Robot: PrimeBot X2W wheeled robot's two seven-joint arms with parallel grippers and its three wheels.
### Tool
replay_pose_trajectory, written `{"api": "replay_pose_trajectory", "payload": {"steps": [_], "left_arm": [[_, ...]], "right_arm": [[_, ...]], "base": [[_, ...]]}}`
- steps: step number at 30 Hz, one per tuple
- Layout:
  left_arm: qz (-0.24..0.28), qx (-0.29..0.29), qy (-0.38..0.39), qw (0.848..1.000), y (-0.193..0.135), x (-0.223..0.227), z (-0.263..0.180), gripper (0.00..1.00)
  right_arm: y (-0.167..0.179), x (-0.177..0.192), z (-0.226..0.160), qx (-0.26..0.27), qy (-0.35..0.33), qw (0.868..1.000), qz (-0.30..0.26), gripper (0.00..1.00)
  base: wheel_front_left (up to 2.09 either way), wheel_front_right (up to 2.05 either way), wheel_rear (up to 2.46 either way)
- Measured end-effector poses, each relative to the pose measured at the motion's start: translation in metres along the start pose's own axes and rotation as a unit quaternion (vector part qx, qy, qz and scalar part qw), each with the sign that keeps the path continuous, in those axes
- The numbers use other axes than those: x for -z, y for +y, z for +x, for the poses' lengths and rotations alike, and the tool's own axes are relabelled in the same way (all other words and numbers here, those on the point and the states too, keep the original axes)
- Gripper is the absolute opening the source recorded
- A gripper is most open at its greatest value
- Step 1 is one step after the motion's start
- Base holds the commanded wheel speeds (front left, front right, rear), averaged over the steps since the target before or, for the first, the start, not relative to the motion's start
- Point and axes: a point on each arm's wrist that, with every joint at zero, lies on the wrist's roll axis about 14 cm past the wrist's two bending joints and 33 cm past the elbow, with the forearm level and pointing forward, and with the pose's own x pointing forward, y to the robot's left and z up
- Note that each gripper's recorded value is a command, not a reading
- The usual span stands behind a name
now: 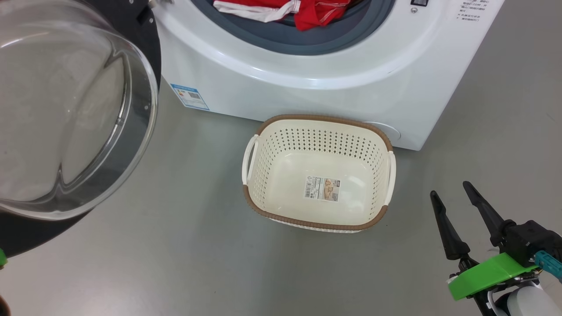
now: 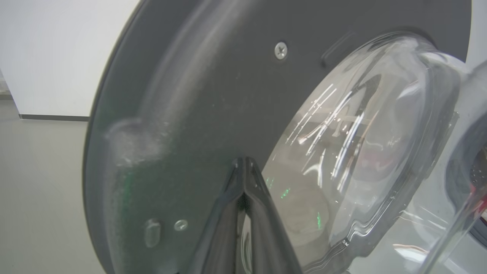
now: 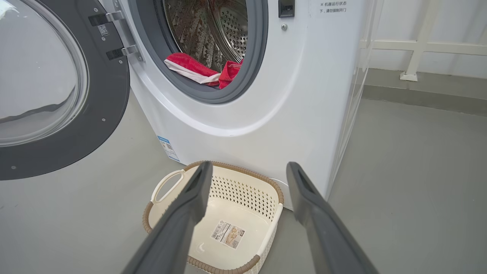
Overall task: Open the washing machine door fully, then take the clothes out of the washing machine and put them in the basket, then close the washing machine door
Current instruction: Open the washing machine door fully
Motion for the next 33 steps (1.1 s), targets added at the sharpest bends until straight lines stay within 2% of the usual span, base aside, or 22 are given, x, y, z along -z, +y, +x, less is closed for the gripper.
{"api": "replay_pose_trajectory", "payload": {"steps": [10,17,24,25,27,28,30,31,33], "left_arm": [[-0.01,0.02,0.0,1.0,-0.01,-0.002,-0.003,0.0],[-0.026,0.053,0.008,0.998,-0.02,0.005,-0.022,0.0],[-0.042,0.092,0.013,0.995,-0.039,0.01,-0.044,0.3],[-0.043,0.1,0.013,0.994,-0.042,0.009,-0.046,0.38],[-0.045,0.114,0.015,0.992,-0.05,0.011,-0.051,0.47],[-0.047,0.121,0.016,0.991,-0.054,0.011,-0.053,0.55],[-0.05,0.138,0.02,0.989,-0.064,0.014,-0.058,0.92],[-0.05,0.15,0.023,0.987,-0.071,0.015,-0.062,1.0],[-0.048,0.175,0.029,0.983,-0.085,0.019,-0.069,1.0]], "right_arm": [[0.004,-0.011,-0.003,0.0,-0.014,1.0,-0.003,1.0],[0.007,-0.025,-0.009,0.002,-0.03,1.0,-0.007,1.0],[0.005,-0.036,-0.016,0.013,-0.043,0.999,-0.009,1.0],[0.003,-0.037,-0.018,0.015,-0.046,0.999,-0.009,1.0],[-0.001,-0.041,-0.02,0.023,-0.051,0.998,-0.01,1.0],[-0.003,-0.043,-0.022,0.026,-0.053,0.998,-0.011,1.0],[-0.005,-0.046,-0.025,0.032,-0.057,0.998,-0.011,1.0],[-0.007,-0.047,-0.027,0.035,-0.059,0.998,-0.01,1.0],[-0.009,-0.048,-0.032,0.042,-0.061,0.997,-0.009,1.0]], "base": [[0.0,0.0,0.0],[0.0,0.0,0.0],[0.0,0.0,0.0],[0.0,0.0,0.0],[0.0,0.0,0.0],[0.0,0.0,0.0],[0.0,0.0,0.0],[0.0,0.0,0.0],[0.0,0.0,0.0]]}}
